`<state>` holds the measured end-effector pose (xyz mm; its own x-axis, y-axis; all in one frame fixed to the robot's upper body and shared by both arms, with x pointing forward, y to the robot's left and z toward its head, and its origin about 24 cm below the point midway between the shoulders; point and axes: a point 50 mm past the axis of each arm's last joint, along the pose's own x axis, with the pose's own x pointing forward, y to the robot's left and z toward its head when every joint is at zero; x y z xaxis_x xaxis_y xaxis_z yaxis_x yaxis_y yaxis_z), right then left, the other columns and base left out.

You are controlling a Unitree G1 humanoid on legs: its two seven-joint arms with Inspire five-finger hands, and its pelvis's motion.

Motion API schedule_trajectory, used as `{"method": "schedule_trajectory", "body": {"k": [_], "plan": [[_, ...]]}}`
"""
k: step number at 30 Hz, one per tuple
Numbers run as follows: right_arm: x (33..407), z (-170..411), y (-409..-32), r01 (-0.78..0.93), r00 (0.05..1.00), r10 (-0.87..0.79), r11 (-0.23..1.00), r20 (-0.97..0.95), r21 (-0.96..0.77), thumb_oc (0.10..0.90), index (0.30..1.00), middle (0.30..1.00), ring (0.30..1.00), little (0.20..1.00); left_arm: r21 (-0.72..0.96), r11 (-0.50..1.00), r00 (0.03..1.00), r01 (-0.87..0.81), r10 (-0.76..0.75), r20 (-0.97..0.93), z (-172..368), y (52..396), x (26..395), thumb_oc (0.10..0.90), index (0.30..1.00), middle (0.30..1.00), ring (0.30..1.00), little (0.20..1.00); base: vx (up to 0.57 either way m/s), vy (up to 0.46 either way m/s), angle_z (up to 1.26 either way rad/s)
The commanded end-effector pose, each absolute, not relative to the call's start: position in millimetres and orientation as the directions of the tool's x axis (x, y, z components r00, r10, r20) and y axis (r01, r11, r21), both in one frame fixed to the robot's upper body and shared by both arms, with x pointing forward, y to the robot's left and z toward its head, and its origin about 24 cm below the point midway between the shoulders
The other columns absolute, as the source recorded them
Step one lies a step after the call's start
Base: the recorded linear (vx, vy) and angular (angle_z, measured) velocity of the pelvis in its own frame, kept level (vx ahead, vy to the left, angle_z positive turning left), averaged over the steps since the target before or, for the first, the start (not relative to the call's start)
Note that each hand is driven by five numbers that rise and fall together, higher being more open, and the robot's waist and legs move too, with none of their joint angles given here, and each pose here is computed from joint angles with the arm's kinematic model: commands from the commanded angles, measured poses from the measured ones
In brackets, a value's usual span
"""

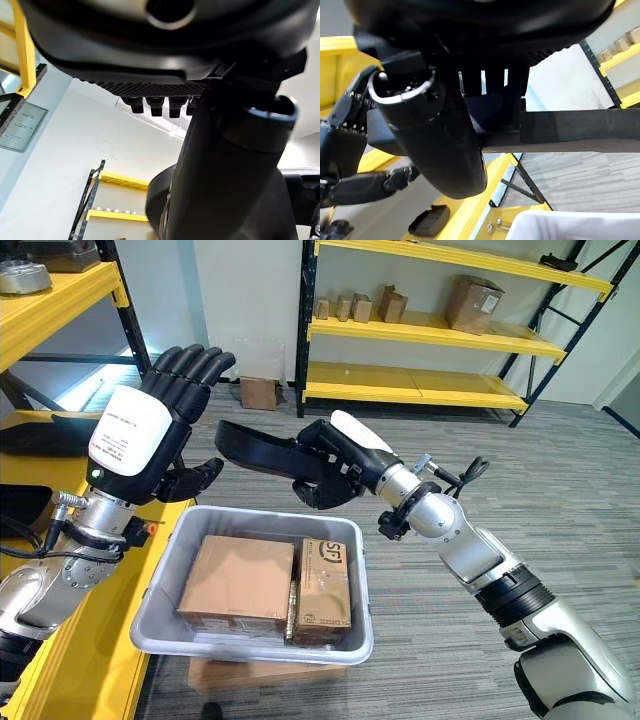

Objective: Move parts from the plastic box to the shelf.

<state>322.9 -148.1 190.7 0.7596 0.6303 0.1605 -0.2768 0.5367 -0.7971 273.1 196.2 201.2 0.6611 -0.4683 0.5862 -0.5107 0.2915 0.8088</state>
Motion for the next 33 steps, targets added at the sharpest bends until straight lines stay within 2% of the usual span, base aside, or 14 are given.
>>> {"method": "schedule_trajectory", "body": {"k": [1, 15, 33], "plan": [[322.6, 262.7, -128.0, -0.158, 0.619, 0.669, 0.620, 0.412, -0.769, 0.400, 0.300, 0.300, 0.300, 0.300, 0.717, 0.320, 0.505, -0.620, -0.536, 0.676, 239.8, 179.5, 274.2, 0.900, 1.000, 1.000, 1.000, 1.000, 0.00, 0.000, 0.00], [323.9, 262.3, -121.2, -0.167, 0.608, 0.690, 0.595, 0.393, -0.786, 0.400, 0.300, 0.300, 0.300, 0.300, 0.733, 0.319, 0.492, -0.600, -0.576, 0.653, 242.2, 171.4, 275.1, 0.900, 1.000, 1.000, 1.000, 1.000, 0.00, 0.001, -0.01], [323.8, 264.3, -109.9, -0.186, 0.582, 0.714, 0.582, 0.389, -0.792, 0.400, 0.300, 0.300, 0.300, 0.300, 0.801, 0.344, 0.510, -0.490, -0.632, 0.584, 224.4, 149.7, 281.4, 0.900, 1.000, 1.000, 1.000, 1.000, 0.00, 0.005, -0.02]]}}
